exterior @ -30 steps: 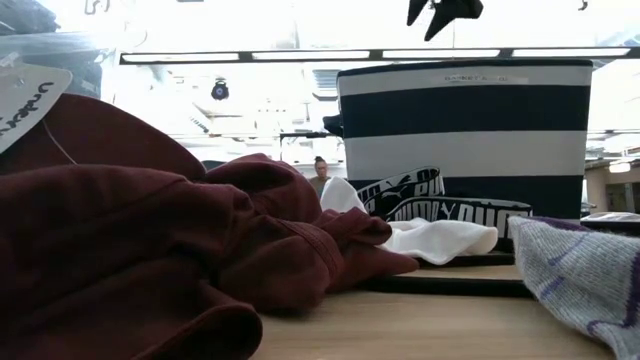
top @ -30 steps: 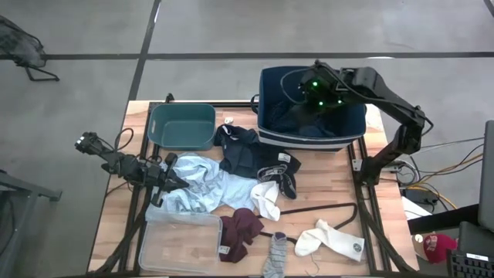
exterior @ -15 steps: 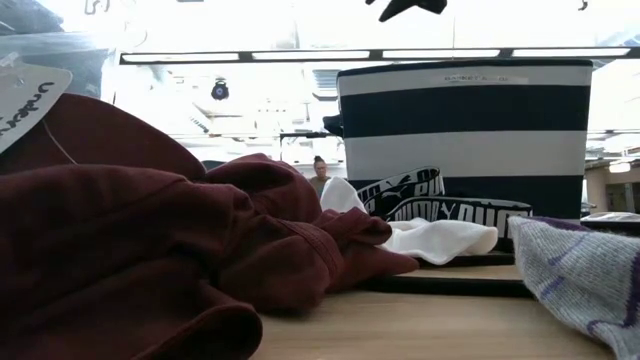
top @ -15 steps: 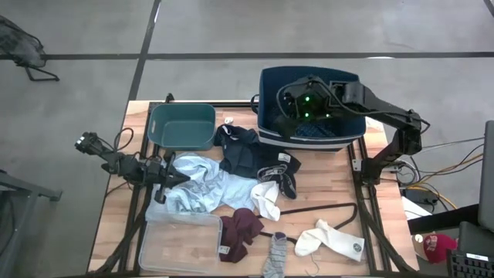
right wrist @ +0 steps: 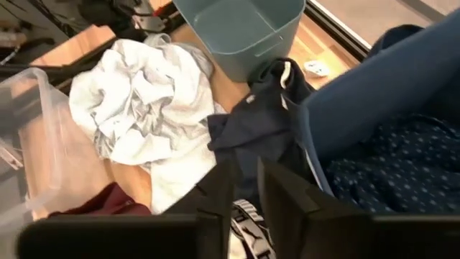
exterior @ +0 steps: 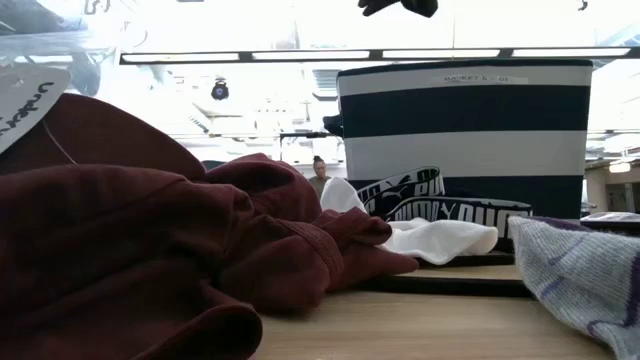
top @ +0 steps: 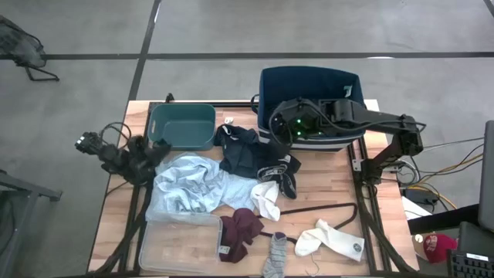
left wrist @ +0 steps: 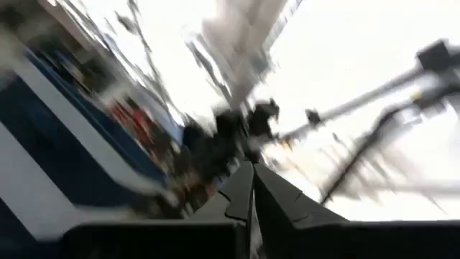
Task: Pick & Place Cloths
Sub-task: Put the white patient gown into the blue bin
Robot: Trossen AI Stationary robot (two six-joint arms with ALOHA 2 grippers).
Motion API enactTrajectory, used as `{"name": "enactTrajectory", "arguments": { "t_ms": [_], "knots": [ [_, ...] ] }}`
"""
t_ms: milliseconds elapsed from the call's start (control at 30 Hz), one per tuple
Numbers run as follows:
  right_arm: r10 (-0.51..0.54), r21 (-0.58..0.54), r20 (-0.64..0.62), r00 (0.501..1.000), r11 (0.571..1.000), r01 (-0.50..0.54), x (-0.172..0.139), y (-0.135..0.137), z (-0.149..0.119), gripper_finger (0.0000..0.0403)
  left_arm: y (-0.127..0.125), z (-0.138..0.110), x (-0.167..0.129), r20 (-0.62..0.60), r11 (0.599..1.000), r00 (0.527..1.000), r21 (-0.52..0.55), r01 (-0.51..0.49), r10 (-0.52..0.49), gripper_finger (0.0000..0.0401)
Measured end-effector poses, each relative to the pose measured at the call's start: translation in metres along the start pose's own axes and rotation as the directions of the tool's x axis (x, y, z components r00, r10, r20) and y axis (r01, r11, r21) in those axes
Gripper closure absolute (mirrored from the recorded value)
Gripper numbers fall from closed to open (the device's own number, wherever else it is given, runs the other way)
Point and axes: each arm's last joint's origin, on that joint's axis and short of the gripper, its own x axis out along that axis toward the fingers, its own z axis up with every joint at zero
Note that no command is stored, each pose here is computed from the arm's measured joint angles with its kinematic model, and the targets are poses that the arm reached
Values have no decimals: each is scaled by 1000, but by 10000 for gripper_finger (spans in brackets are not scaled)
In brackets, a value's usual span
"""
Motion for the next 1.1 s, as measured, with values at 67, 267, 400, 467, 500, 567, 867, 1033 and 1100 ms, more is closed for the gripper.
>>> {"name": "enactTrajectory", "arguments": {
  "t_ms": [67, 267, 400, 467, 500, 567, 867, 1033, 1100],
  "knots": [
    [14, 1, 19, 1000, 1000, -14, 2, 2, 0, 381, -1, 5, 0, 57, 999, 998, -35, -20, 22, 382],
    [49, -2, 61, 997, 999, -49, 4, 8, 2, 390, -4, 19, -1, 179, 989, 983, -147, -18, 45, 382],
    [54, -4, 66, 996, 999, -54, 6, 9, 1, 390, -8, 27, 0, 219, 981, 974, -193, -9, 52, 382],
    [56, -6, 62, 996, 998, -56, 7, 10, 0, 390, -14, 30, 5, 194, 979, 980, -204, 0, 40, 382],
    [56, -7, 61, 997, 998, -56, 7, 10, -1, 390, -19, 32, 9, 173, 980, 984, -201, -1, 36, 379],
    [59, -11, 56, 997, 998, -58, 7, 11, -2, 390, -30, 34, 20, 105, 986, 993, -161, -40, 57, 370],
    [57, -15, 56, 997, 998, -56, 8, 11, -2, 390, -90, 49, 78, -201, 968, 952, 147, -206, 233, 274],
    [57, -18, 56, 997, 998, -56, 8, 11, -2, 390, -105, 55, 92, -369, 898, 828, 289, -331, 423, 205],
    [57, -18, 56, 997, 998, -56, 8, 11, -2, 390, -107, 54, 94, -423, 860, 758, 356, -364, 496, 178]
  ]
}}
